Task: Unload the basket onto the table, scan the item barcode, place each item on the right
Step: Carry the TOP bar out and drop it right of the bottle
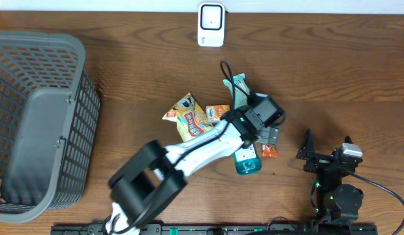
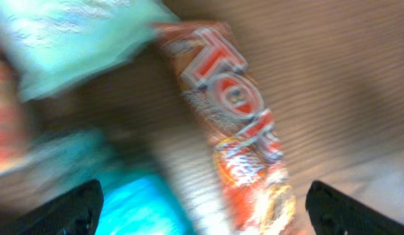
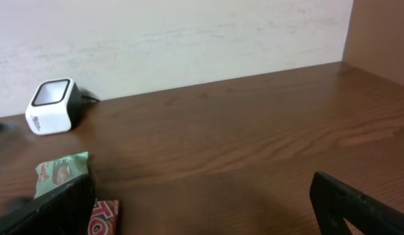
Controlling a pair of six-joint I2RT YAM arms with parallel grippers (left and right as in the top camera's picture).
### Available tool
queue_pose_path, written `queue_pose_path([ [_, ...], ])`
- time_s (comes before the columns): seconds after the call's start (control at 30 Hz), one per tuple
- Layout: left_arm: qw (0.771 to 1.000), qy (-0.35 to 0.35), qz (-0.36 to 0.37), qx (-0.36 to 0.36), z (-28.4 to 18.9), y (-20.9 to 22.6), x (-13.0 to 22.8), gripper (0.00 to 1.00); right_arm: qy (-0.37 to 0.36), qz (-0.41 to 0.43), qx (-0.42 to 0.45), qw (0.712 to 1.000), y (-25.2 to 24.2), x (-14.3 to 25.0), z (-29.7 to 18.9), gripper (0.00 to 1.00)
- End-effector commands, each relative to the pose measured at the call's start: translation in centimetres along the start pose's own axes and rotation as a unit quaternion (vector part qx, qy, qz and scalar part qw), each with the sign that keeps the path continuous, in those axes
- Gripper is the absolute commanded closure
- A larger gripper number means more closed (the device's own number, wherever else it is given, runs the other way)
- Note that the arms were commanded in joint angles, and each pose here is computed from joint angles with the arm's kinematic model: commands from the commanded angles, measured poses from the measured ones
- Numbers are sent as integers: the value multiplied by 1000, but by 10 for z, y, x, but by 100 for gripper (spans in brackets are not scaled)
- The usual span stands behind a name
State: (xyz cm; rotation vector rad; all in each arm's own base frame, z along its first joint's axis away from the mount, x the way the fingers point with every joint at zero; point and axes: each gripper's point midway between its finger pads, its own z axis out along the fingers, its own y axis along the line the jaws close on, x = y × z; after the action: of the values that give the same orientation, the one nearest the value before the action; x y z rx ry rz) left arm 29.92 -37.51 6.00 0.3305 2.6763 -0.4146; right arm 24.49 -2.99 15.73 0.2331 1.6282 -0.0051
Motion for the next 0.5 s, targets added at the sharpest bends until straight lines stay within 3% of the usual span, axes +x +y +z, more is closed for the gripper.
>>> queue_pose_path([
  [0.0, 987, -150, 34, -46, -96, 24, -85, 0, 0, -5, 4, 1000, -2, 0, 0, 1],
  [0.07, 975, -208, 44, -58, -141, 35, -112, 0, 0, -5, 4, 1000, -2, 0, 0, 1],
  [0.2, 921, -373, 63, -89, -273, 71, -172, 0, 0, -5, 4, 1000, -2, 0, 0, 1],
  [0.27, 861, -487, 40, -138, -373, 111, -193, 0, 0, -5, 4, 1000, -2, 0, 0, 1],
  [0.37, 799, -569, 15, -193, -463, 154, -190, 0, 0, -5, 4, 1000, -2, 0, 0, 1],
  [0.47, 766, -591, 29, -250, -511, 182, -174, 0, 0, -5, 4, 1000, -2, 0, 0, 1],
])
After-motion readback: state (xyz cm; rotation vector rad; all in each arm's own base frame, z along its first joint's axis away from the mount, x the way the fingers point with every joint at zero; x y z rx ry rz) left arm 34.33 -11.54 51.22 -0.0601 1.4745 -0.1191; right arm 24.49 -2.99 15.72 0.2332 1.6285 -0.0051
